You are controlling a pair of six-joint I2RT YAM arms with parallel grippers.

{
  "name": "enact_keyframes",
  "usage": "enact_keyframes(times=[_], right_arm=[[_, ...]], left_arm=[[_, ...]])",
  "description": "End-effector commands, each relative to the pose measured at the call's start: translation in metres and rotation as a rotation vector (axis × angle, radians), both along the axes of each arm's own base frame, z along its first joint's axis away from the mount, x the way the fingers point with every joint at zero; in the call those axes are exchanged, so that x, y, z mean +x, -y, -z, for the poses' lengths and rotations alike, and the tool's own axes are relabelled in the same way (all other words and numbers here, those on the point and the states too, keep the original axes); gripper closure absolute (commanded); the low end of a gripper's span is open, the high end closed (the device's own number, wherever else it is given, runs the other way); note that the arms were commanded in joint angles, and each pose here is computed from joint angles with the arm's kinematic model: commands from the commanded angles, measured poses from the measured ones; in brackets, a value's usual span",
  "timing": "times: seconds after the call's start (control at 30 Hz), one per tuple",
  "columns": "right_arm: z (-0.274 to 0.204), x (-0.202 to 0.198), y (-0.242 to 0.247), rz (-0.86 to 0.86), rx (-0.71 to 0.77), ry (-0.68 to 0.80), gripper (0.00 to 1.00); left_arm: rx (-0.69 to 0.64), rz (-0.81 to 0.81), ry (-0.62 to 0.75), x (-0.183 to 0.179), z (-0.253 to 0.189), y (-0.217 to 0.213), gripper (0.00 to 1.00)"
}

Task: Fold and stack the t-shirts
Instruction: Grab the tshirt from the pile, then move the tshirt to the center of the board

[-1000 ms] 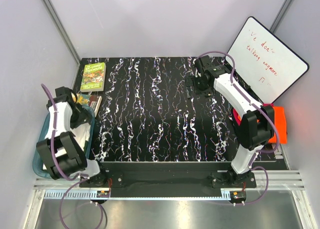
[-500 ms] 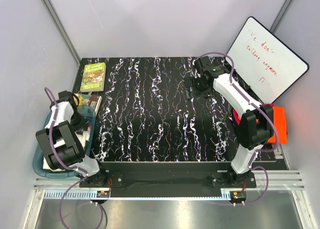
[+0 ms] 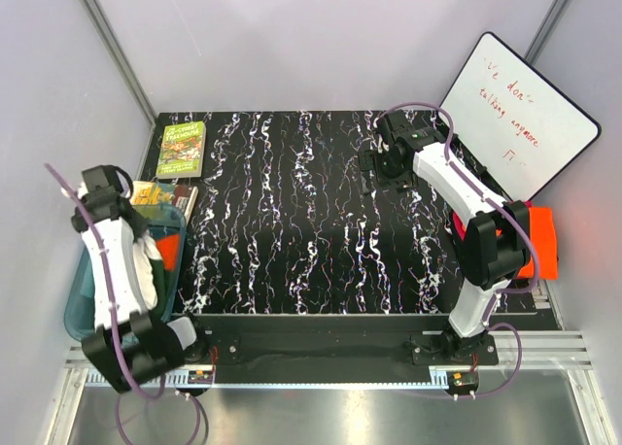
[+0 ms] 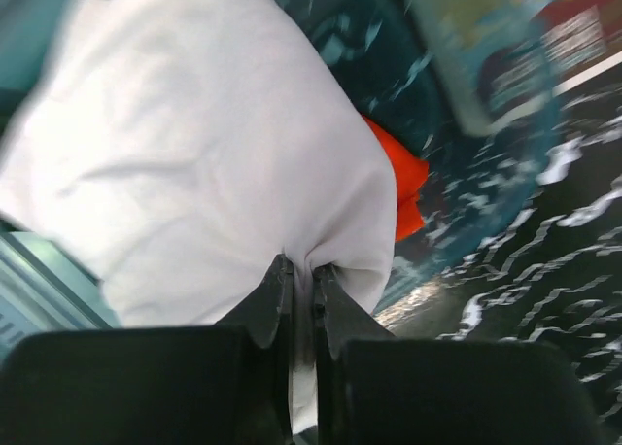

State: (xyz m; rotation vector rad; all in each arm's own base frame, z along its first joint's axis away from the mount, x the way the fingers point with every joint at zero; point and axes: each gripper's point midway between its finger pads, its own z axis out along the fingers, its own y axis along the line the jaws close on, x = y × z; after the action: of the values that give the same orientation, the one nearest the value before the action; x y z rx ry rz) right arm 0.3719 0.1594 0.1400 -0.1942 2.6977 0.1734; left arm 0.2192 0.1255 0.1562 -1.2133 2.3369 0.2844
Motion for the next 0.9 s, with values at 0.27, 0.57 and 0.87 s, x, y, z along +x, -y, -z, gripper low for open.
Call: enact_keyframes(times=[0.27, 0.57, 0.87], right_arm=[[0.001, 0.01, -0.005, -0.001, -0.015, -0.005, 0.01], [0.005, 0.012, -0.001, 0.009, -0.041, -0.019, 0.01], [0.008, 0.018, 0.016, 0.107, -0.108, -0.008, 0.0]], left_arm=[[-0.021, 0.21, 0.412, 0.065, -0.121, 0.032, 1.0], [0.116, 0.239, 0.422, 0.084, -0.16, 0.03, 1.0], [-0.172, 0.738, 0.709, 0.142, -0.201, 0.181, 1.0]])
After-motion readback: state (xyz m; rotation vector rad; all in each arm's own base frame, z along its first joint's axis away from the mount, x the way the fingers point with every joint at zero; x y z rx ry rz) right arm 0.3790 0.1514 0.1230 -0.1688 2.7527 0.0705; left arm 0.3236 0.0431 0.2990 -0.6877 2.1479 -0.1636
